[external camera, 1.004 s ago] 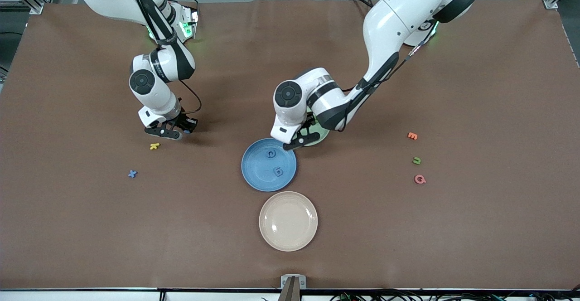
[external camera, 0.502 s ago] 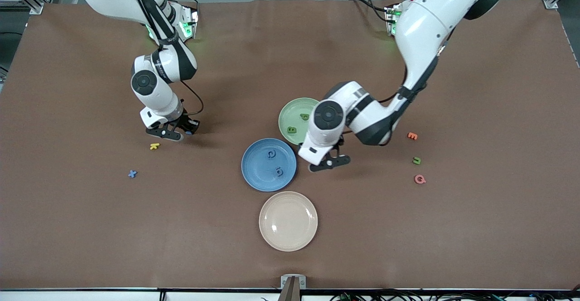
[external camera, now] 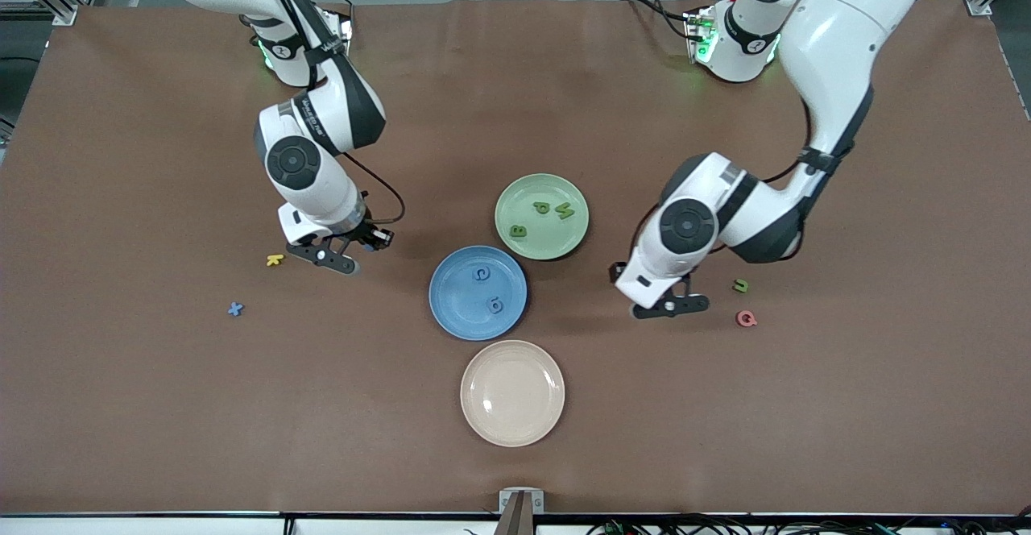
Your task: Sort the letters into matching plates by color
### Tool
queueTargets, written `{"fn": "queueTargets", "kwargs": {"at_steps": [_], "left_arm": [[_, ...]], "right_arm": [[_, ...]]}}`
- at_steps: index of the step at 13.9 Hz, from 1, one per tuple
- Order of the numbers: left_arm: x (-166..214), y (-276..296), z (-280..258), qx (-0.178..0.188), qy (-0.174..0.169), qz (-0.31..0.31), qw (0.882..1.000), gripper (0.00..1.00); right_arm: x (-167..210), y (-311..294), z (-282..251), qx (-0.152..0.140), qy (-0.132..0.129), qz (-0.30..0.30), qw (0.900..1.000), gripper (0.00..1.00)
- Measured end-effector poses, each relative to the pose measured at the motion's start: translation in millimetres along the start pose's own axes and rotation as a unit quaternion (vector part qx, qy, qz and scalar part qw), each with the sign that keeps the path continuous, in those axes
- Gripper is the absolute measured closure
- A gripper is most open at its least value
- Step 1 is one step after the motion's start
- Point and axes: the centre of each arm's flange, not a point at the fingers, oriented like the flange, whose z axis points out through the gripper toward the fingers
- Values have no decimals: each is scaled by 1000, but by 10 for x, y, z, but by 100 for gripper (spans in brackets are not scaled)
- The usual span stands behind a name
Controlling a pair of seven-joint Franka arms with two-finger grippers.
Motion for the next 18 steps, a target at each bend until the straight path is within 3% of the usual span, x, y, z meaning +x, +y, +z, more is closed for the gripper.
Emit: {"fn": "queueTargets", "kwargs": {"at_steps": [5,8,15,18], "left_arm": [[167,-771,263,-6,38,16,999,1],[217,-1159,450,-1,43,39,998,1],[209,-1654,711,-11,47,81,996,3],[184,-1808,799,-11,40,83,996,8]], "right_arm": [[24,-902,158,30,3,66,997,73],[19,-1356,296,40,9,97,994,73],[42,-1609,577,38,9,125,991,73],[-30,-1703,687,36,8,129,991,73]]}}
